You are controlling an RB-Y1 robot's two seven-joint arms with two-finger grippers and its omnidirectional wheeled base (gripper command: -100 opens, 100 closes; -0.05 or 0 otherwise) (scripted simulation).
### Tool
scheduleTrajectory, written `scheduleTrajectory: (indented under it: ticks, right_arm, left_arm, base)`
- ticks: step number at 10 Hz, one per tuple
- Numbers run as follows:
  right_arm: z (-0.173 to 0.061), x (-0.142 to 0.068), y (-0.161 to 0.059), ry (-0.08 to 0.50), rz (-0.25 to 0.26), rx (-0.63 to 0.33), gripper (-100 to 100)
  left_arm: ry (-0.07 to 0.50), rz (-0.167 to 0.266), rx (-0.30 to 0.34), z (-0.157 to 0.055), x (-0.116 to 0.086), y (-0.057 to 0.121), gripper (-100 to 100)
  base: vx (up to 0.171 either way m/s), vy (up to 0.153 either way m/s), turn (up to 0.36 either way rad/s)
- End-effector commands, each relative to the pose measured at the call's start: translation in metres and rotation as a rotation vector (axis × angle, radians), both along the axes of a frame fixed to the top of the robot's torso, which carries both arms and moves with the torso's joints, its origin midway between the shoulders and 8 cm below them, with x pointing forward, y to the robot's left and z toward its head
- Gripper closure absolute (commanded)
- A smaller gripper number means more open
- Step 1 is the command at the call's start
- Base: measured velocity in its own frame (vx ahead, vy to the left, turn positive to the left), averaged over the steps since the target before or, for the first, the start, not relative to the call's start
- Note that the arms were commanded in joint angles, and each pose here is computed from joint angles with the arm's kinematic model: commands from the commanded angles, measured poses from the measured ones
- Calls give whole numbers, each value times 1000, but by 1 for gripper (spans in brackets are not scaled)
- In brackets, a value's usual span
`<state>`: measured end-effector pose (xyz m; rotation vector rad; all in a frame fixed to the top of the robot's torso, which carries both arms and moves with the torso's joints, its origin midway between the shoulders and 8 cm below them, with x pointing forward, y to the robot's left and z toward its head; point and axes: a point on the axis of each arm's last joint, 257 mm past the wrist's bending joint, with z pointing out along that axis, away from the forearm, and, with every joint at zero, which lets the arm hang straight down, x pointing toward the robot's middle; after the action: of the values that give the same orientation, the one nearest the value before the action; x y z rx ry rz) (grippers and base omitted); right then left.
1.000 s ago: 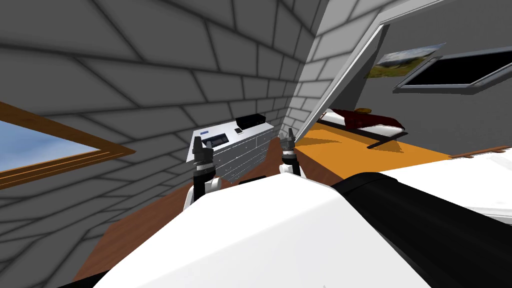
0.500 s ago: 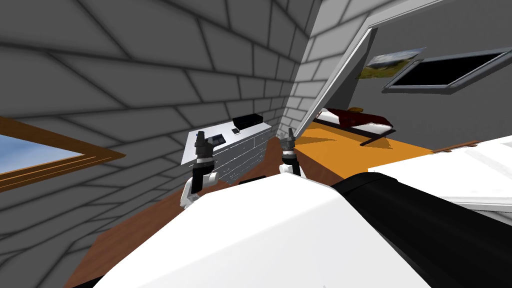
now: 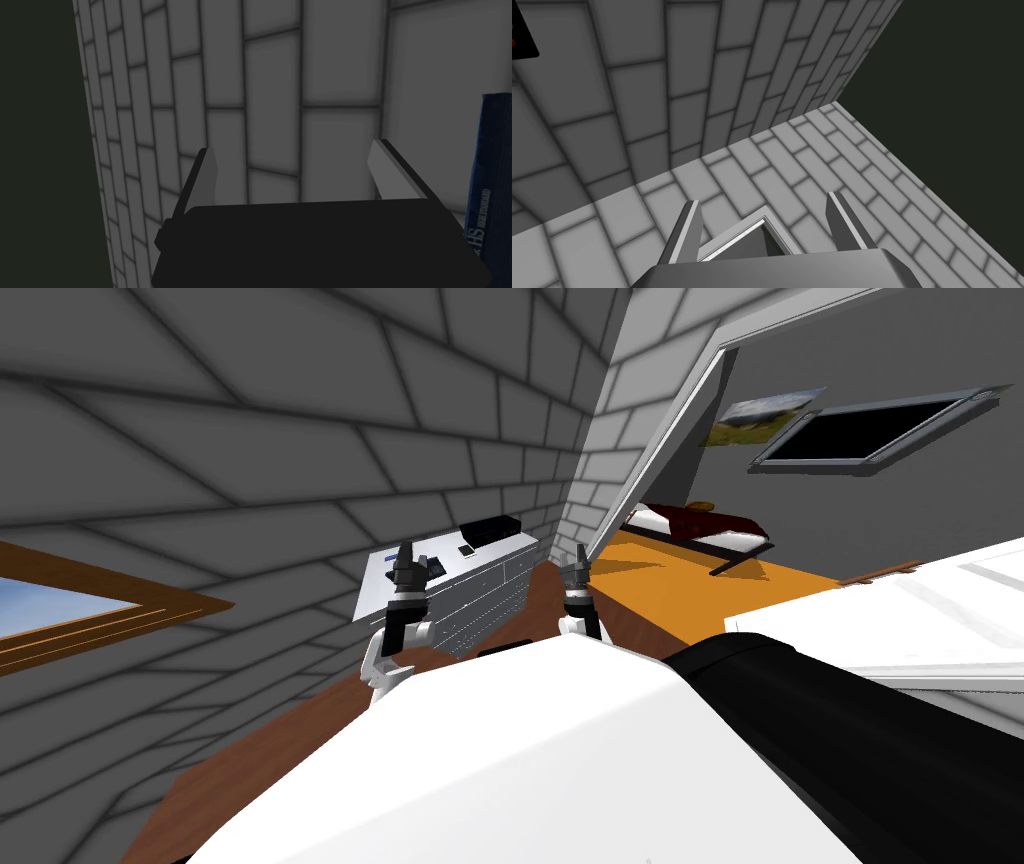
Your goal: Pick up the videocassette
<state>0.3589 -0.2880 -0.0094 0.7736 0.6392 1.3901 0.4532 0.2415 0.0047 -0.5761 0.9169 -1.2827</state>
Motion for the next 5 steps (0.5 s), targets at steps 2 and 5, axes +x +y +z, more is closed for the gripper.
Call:
scheduleTrajectory:
  ticks: [2, 5]
  right_arm:
    - [0, 0, 0, 0, 0, 0, 0]
    - [0, 0, 0, 0, 0, 0, 0]
  left_arm:
    - [11, -6, 16, 10, 19, 0, -100]
    - [70, 8, 43, 8, 52, 12, -100]
  base:
    - [-9, -38, -54]
    - [-10, -34, -62]
